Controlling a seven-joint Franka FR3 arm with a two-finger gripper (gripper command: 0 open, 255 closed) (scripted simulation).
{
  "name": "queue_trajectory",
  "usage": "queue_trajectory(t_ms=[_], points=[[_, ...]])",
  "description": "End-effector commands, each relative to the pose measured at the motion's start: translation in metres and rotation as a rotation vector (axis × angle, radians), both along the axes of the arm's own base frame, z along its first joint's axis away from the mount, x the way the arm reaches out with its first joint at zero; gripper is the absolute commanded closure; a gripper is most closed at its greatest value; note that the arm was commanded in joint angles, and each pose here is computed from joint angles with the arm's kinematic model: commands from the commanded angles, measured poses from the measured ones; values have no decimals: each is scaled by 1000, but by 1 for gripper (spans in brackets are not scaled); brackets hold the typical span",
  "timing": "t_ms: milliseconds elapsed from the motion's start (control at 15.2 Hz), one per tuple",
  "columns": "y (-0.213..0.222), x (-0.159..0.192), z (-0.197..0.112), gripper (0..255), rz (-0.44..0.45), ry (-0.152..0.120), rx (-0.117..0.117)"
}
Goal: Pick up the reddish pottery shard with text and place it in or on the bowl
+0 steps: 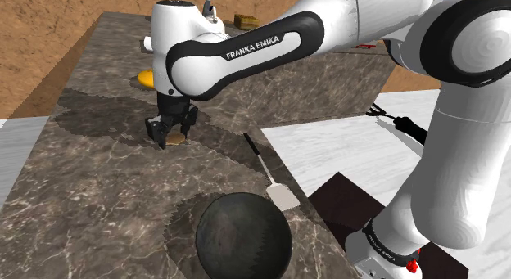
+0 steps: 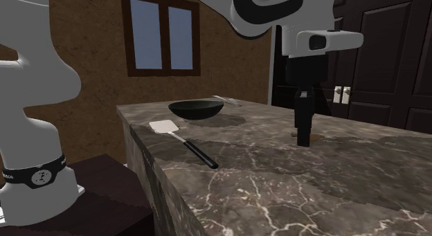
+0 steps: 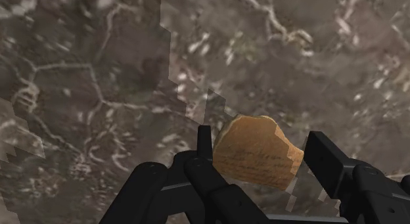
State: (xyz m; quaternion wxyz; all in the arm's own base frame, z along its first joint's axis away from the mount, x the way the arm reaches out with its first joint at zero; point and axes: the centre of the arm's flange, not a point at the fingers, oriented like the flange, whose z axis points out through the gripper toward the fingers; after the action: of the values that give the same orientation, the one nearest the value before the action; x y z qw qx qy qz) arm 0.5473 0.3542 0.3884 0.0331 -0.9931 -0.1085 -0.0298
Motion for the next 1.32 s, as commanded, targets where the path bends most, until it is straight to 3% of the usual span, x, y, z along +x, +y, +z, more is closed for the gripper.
queue_trajectory(t_ms=[0,132,1254], points=[[0,0,0,255,0,0,0],[0,0,0,255,0,0,0],[0,0,90,255,0,0,0]])
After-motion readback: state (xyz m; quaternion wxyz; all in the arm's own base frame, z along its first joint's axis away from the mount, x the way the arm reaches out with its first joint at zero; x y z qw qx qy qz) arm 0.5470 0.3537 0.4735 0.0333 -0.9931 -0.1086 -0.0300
